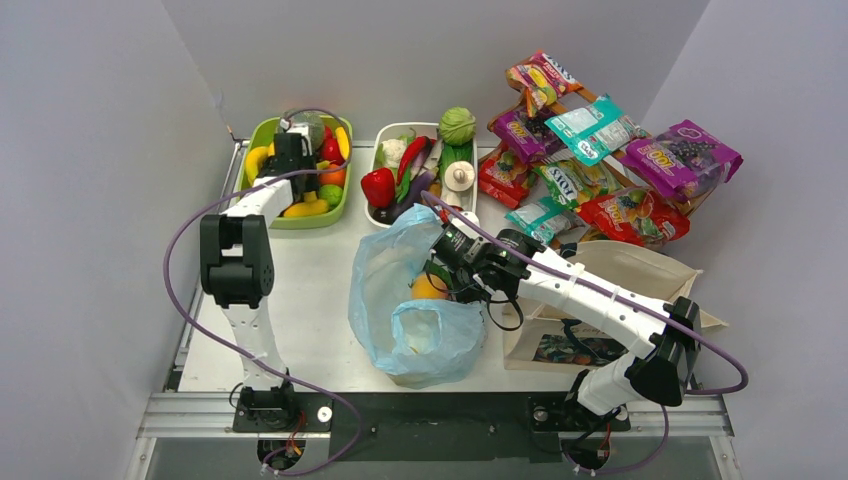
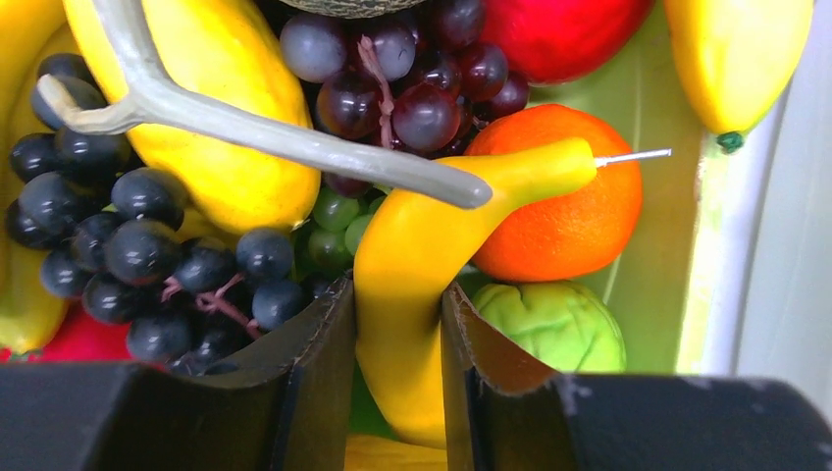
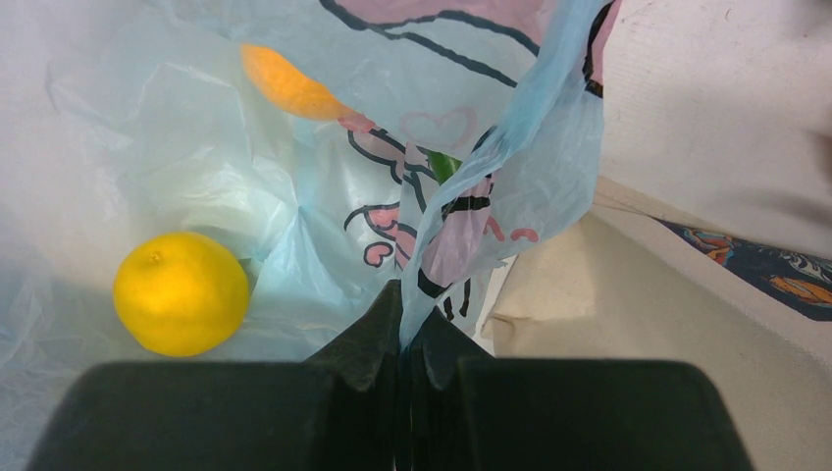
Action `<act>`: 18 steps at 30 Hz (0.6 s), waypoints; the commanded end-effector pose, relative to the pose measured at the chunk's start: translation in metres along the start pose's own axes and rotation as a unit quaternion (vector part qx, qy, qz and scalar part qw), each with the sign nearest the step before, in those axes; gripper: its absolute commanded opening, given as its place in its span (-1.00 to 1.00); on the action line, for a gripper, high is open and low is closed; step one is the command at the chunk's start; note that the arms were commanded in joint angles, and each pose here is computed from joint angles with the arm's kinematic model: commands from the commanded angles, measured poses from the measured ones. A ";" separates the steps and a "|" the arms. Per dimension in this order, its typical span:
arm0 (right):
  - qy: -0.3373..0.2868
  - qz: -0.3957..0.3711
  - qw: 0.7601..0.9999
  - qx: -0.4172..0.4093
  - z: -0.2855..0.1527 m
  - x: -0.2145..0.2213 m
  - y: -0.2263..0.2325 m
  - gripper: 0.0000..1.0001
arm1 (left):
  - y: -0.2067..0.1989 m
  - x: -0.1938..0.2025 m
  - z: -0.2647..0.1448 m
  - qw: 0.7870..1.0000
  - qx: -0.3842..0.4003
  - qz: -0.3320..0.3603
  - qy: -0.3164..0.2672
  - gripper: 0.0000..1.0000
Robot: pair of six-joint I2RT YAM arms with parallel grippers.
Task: Place the food into the grocery bag and tie it
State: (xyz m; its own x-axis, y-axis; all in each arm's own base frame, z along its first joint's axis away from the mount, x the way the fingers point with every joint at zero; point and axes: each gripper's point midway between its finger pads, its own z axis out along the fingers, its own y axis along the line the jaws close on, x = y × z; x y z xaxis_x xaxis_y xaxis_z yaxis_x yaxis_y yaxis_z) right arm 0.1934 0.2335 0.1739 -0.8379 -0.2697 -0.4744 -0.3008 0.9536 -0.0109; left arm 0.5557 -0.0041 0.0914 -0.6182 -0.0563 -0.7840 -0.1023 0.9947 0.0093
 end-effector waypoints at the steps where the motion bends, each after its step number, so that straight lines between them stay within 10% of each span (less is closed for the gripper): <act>1: -0.019 0.007 1.000 -0.005 -0.005 -0.010 0.000 -1.00 | -0.014 -0.060 -0.054 0.997 0.030 -0.043 -0.058 -1.00; 18: -0.029 0.012 0.999 0.022 0.001 -0.010 -0.010 -1.00 | -0.044 -0.084 -0.210 0.984 0.126 -0.110 -0.068 -1.00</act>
State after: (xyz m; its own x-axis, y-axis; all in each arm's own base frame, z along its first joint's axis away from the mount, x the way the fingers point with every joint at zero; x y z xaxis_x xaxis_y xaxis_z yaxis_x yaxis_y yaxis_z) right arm 0.1968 0.2304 0.1735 -0.8338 -0.2653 -0.4840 -0.2886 0.9571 -0.0275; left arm 0.4852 -0.0425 0.2550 -0.4904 -0.2309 -0.8403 -0.0573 0.9707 -0.2333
